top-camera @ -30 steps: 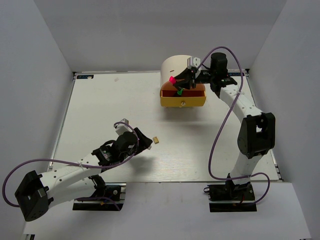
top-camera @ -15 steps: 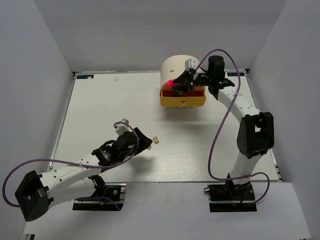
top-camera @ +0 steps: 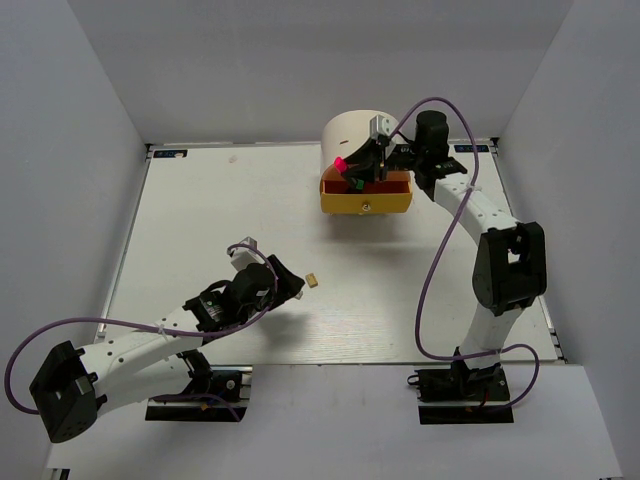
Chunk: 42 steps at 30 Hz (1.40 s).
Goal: Sort the stationery into containers
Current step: Place the pen in the drawer.
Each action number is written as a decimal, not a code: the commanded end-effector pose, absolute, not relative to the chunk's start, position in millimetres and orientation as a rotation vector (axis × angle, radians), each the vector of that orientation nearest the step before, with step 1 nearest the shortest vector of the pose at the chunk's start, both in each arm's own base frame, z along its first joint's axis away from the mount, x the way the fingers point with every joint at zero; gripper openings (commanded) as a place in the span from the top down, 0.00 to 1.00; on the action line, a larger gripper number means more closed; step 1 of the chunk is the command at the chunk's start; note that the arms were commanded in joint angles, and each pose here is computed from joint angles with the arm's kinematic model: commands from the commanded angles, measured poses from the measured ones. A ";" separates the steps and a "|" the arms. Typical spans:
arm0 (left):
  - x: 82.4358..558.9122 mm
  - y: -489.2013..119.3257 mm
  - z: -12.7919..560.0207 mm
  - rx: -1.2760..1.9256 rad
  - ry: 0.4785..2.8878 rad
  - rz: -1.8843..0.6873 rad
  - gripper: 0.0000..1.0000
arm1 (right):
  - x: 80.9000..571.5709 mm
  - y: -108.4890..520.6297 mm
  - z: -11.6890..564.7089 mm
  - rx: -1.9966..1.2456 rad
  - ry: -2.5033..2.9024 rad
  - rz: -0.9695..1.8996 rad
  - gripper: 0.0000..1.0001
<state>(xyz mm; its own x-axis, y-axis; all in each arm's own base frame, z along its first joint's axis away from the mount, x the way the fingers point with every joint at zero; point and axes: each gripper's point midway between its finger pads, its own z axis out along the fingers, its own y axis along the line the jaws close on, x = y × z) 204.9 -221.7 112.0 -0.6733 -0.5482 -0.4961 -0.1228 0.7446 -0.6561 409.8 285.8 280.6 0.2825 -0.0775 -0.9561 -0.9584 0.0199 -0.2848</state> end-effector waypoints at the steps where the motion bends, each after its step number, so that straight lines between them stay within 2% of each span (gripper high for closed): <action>1: 205.7 -220.0 117.6 -0.504 2.210 -0.780 0.28 | 416.6 292.0 283.5 -1.350 1.035 0.935 1.00; 12: 203.9 -217.6 114.0 -0.503 2.225 -0.762 0.28 | 420.5 306.3 283.4 -1.346 1.011 0.957 1.00; 23: 205.0 -216.4 114.2 -0.507 2.219 -0.755 0.28 | 438.6 296.9 278.1 -1.345 1.013 0.787 1.00; 42: 206.0 -217.6 115.9 -0.508 2.211 -0.764 0.28 | 417.1 271.9 264.6 -1.367 1.049 0.712 1.00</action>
